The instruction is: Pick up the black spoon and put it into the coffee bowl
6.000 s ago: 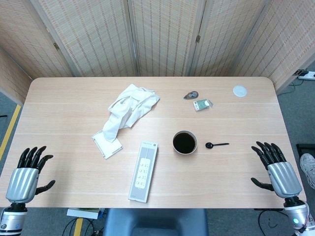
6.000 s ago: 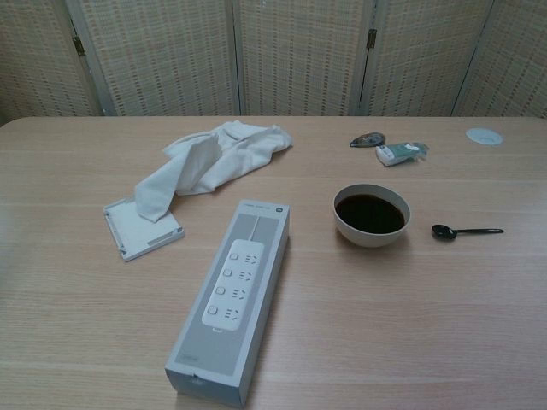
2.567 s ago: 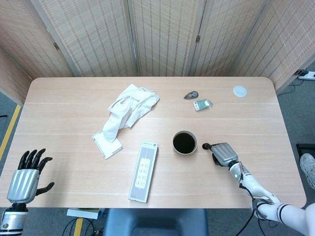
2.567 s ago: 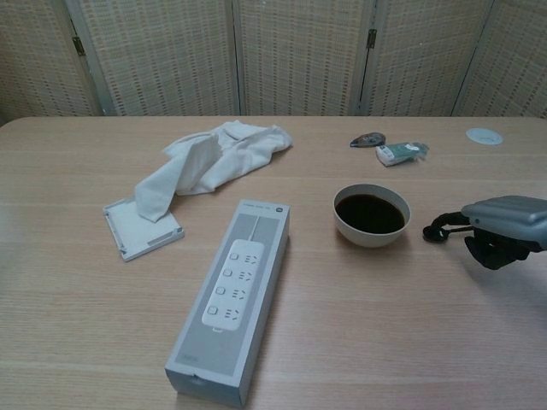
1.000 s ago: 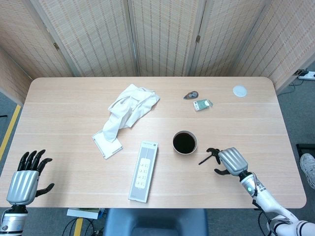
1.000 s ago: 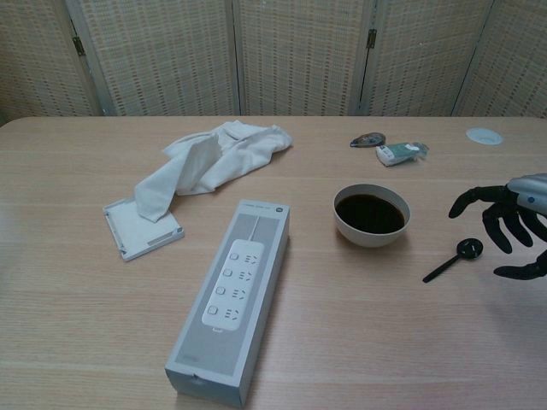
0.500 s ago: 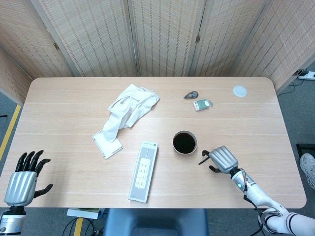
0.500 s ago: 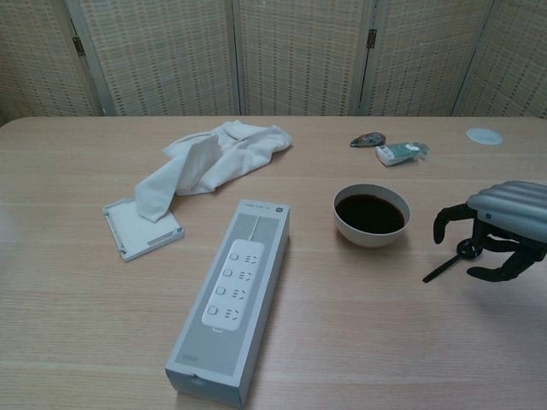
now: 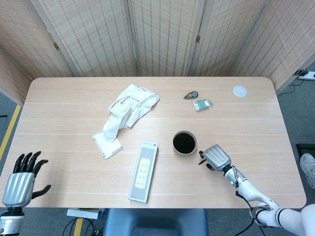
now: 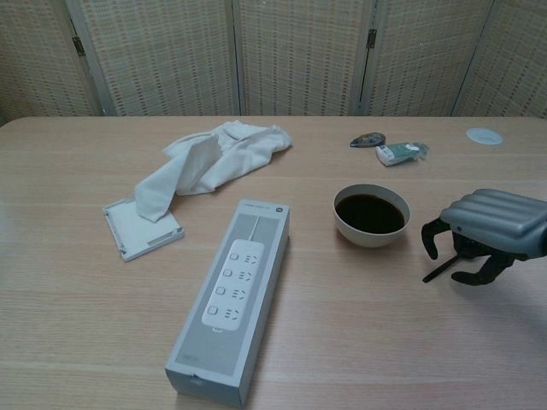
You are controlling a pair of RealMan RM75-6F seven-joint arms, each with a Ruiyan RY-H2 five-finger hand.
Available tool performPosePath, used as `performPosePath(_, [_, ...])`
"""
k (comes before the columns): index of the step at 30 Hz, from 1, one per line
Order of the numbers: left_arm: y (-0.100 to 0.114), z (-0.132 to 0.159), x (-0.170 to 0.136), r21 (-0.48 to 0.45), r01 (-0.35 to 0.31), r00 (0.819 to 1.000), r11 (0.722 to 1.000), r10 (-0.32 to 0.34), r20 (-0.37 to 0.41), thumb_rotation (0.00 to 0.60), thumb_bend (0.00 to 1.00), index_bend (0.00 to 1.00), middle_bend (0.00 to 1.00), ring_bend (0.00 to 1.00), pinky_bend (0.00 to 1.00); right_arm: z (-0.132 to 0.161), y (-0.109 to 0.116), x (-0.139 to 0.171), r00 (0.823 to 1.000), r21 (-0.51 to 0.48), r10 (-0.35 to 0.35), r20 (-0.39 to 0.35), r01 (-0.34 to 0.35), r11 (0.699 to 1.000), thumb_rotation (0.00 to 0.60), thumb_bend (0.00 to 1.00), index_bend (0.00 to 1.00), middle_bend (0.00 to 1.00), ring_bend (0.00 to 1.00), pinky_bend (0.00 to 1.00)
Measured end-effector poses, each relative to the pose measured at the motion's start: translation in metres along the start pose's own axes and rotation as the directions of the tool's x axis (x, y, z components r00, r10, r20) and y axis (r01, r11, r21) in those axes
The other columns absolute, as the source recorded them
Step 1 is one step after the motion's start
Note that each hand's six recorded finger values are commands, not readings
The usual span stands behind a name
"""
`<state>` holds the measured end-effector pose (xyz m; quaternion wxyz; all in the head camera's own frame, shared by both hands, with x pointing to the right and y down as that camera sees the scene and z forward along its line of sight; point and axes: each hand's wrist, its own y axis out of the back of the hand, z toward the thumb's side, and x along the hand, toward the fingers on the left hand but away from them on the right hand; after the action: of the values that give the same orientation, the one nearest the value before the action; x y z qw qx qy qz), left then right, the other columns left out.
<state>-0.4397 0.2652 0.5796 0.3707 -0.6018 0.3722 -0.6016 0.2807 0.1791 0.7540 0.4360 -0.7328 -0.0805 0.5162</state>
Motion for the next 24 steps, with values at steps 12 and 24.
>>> performPosePath(12, [-0.003, -0.004, -0.001, -0.007, 0.003, 1.0, 1.0, -0.003, -0.008, 0.6, 0.14, 0.29, 0.11, 0.08, 0.07, 0.005, 0.002, -0.001, 0.999, 0.218, -0.031, -0.019, 0.034, 0.975, 0.6, 0.24, 0.52, 0.98, 1.0, 1.0])
performPosePath(24, [-0.004, -0.008, -0.002, -0.009, 0.003, 1.0, 1.0, -0.004, -0.014, 0.6, 0.14, 0.29, 0.11, 0.08, 0.07, 0.014, -0.006, -0.004, 0.999, 0.28, -0.035, -0.035, 0.043, 0.959, 0.6, 0.24, 0.52, 0.98, 1.0, 1.0])
